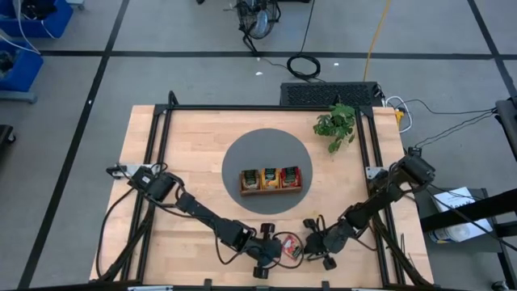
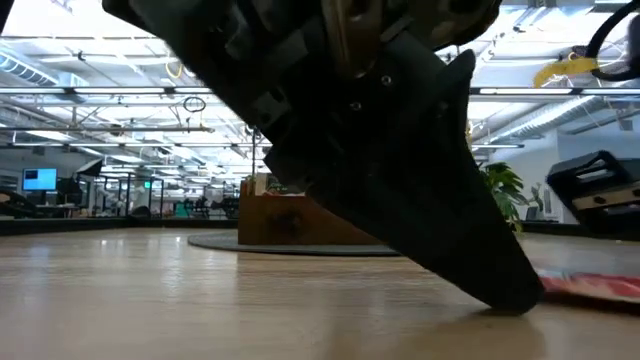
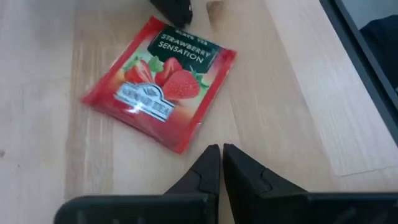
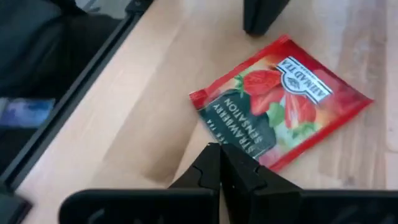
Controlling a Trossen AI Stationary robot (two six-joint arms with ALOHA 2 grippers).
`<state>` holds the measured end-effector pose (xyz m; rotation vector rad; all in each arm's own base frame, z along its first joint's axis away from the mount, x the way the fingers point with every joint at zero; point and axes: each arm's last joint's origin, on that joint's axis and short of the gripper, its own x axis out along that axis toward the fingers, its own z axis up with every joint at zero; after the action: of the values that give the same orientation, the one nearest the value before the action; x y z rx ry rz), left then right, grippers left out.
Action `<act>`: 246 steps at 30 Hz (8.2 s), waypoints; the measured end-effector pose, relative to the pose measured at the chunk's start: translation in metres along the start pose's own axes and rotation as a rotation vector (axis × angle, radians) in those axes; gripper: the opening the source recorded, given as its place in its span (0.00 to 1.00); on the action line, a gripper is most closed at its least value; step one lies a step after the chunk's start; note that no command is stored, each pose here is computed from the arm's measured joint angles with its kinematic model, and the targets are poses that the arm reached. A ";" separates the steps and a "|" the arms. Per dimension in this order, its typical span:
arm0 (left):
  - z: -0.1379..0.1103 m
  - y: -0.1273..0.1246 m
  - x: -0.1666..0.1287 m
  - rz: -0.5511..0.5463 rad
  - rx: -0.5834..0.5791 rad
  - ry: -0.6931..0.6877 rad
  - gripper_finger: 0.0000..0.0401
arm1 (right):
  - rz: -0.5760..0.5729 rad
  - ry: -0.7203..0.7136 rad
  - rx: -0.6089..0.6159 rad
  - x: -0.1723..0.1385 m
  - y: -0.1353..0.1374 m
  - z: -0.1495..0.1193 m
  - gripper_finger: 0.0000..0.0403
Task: Pick & Place Tea
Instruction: Put the strawberry tea sachet into the right compartment of the wooden organizer
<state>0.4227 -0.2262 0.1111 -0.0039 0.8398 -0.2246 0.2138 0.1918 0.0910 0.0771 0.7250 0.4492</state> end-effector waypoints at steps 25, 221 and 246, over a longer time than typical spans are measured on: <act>0.013 0.021 0.001 0.107 -0.046 -0.077 0.06 | -0.310 -0.022 0.076 -0.015 0.006 -0.010 0.00; 0.003 -0.035 -0.046 0.343 0.245 -0.058 0.06 | -0.452 -0.097 0.268 -0.046 -0.036 0.023 0.00; 0.061 0.004 -0.105 0.427 0.145 -0.247 0.54 | -0.595 -0.176 -0.320 -0.064 -0.004 0.041 0.00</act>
<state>0.4006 -0.2065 0.2287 0.2766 0.5599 0.1167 0.1998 0.1650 0.1605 -0.3885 0.4641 -0.0176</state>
